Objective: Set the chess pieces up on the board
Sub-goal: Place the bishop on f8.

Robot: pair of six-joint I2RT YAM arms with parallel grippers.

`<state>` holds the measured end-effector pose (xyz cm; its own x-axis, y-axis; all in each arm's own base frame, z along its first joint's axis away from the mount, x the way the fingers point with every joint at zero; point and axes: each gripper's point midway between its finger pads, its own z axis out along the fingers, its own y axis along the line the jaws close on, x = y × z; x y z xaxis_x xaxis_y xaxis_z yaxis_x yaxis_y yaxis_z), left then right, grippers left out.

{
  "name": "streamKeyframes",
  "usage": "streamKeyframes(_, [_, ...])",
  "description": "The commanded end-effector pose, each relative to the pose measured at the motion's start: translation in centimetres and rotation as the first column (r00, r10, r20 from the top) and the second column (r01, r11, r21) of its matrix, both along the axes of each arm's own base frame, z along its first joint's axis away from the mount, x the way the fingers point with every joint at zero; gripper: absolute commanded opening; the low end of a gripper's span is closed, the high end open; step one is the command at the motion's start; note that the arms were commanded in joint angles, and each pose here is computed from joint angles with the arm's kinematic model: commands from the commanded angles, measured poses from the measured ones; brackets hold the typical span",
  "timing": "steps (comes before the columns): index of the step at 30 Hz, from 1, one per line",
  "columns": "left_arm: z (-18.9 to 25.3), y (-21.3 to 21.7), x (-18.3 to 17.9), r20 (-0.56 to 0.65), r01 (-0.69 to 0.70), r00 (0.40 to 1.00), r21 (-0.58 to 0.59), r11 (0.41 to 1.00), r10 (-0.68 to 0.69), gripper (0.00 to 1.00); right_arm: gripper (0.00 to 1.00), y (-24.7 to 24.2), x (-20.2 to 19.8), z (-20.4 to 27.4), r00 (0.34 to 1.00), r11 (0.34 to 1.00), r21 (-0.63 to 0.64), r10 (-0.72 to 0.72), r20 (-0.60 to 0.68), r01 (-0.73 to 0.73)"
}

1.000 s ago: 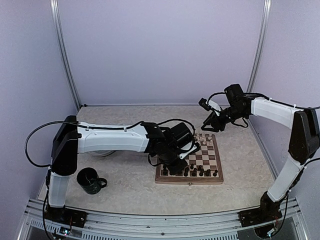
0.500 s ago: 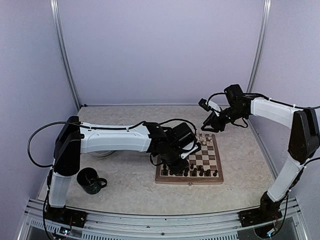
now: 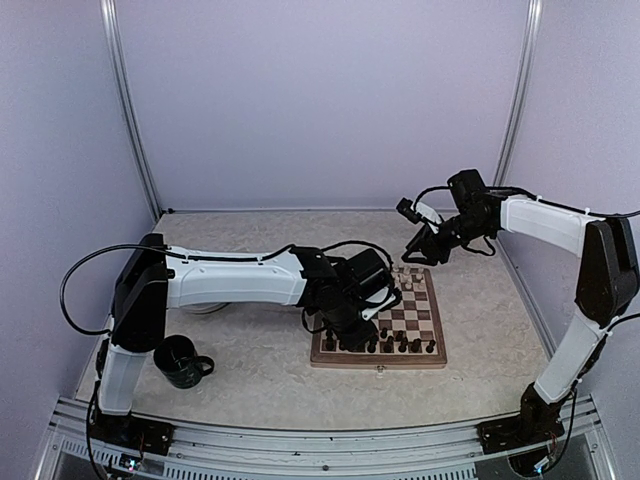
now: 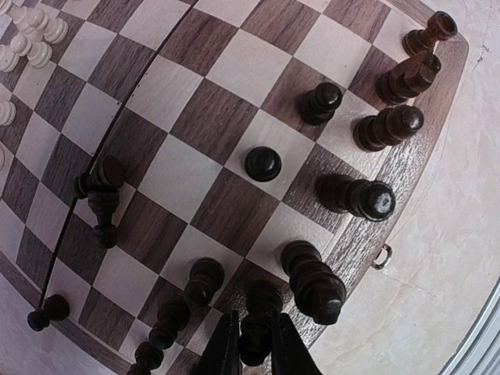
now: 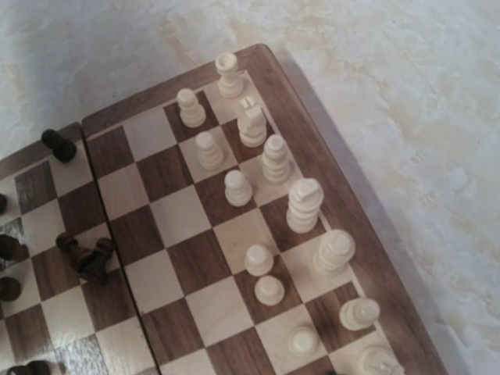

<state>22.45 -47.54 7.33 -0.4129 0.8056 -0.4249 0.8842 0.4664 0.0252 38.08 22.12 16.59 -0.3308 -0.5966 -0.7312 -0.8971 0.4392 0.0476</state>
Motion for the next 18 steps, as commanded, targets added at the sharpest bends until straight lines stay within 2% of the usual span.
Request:
streamKeyframes(1, [0.1, -0.2, 0.1, 0.014, 0.003, 1.0, 0.017, 1.0, -0.003, 0.14, 0.4, 0.3, -0.7, -0.8, 0.999, 1.0, -0.002, 0.019, -0.034, -0.019])
streamKeyframes(4, [0.0, -0.1, 0.1, 0.017, 0.003, 1.0, 0.019, 1.0, -0.004, 0.17, 0.4, 0.3, -0.7, -0.9, 0.999, 1.0, -0.003, 0.02, -0.035, -0.02])
streamKeyframes(9, [0.1, -0.3, 0.1, 0.024, 0.002, 1.0, 0.017, 1.0, -0.003, 0.29, 0.4, 0.3, -0.8, -0.8, 0.999, 1.0, -0.003, 0.02, -0.035, -0.02])
streamKeyframes(18, [2.7, -0.7, 0.2, 0.038, 0.003, 0.999, -0.034, 0.999, -0.002, 0.33, 0.4, 0.4, -1.0, -0.5, 0.999, 0.999, 0.005, 0.034, -0.034, -0.034])
